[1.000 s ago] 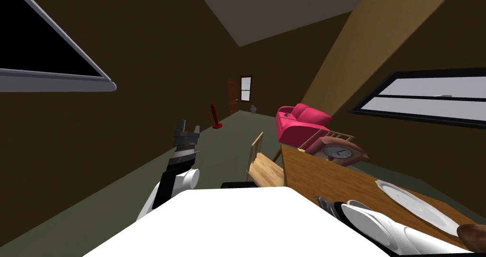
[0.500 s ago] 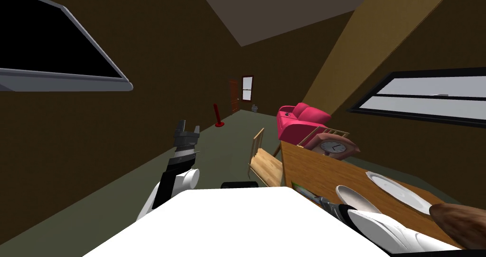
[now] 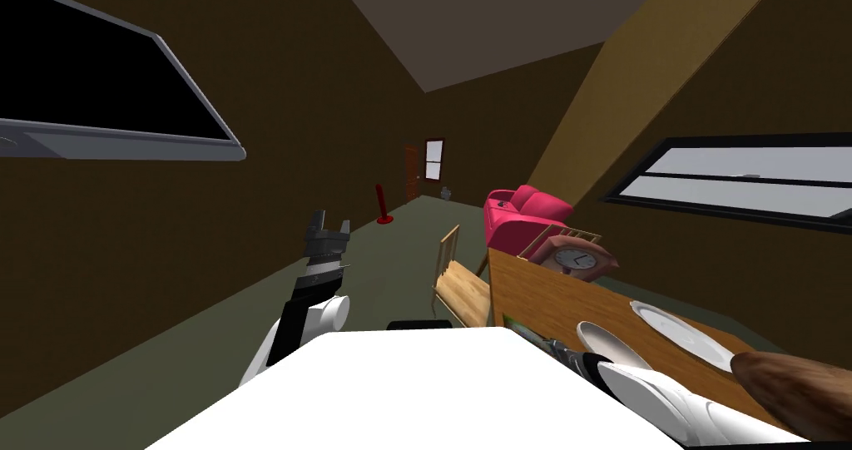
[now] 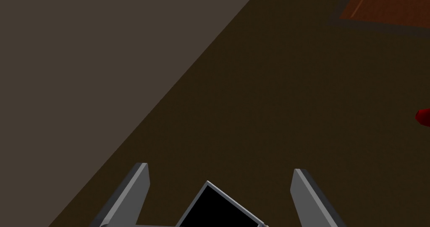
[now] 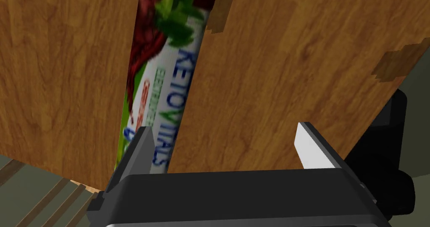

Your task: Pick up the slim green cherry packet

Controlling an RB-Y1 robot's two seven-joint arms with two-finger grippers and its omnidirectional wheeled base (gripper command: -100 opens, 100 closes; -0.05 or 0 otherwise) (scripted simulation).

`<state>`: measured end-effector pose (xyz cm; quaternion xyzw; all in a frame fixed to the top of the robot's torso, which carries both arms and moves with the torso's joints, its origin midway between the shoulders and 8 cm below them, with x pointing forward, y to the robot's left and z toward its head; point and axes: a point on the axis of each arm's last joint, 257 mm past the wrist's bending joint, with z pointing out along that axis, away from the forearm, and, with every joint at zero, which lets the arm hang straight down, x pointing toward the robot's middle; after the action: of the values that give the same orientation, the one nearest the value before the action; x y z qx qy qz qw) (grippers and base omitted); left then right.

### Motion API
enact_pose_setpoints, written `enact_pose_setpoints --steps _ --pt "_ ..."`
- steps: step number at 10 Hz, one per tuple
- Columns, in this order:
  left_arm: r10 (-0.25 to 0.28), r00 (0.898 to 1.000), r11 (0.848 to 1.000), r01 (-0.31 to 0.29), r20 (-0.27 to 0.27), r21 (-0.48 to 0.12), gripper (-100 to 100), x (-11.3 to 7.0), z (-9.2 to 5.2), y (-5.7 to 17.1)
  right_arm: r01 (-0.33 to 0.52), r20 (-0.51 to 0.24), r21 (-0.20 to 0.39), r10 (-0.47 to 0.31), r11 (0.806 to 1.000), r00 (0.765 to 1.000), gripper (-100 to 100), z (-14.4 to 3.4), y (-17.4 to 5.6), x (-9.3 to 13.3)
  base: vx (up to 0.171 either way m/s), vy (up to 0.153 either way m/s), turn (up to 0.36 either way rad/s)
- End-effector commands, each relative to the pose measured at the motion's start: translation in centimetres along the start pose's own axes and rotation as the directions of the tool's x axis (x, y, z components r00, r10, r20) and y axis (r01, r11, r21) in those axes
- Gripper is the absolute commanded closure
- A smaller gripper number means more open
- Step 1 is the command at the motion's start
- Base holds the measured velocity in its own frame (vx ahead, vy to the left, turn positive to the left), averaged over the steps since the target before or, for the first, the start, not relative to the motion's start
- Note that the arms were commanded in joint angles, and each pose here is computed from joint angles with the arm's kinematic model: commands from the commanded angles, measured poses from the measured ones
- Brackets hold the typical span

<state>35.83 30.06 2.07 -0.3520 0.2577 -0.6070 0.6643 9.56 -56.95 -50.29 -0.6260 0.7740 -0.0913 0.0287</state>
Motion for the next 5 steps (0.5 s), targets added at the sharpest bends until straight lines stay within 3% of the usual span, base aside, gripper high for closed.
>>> enact_pose_setpoints --steps 1,3,4,5 --pt "0.0 1.0 1.0 0.0 0.0 0.0 0 0.0 0.0 0.0 -0.054 0.013 -0.007 0.054 0.999 0.998 -100 0.7 -0.1 -0.9 0.161 -0.103 -0.026" --pt "0.0 1.0 1.0 0.0 0.0 0.0 0 0.0 0.0 0.0 -0.122 0.036 -0.024 0.123 0.992 0.992 -100 1.7 0.2 -2.5 0.17 -0.088 -0.043" --pt "0.0 1.0 1.0 0.0 0.0 0.0 0 0.0 0.0 0.0 -0.105 0.03 -0.018 0.105 0.994 0.994 -100 1.6 0.0 -2.0 0.069 -0.031 0.002" --pt "0.0 1.0 1.0 0.0 0.0 0.0 0 0.0 0.0 0.0 -0.108 0.031 -0.02 0.108 0.994 0.994 0 1.6 0.0 -2.1 0.014 -0.007 0.004"
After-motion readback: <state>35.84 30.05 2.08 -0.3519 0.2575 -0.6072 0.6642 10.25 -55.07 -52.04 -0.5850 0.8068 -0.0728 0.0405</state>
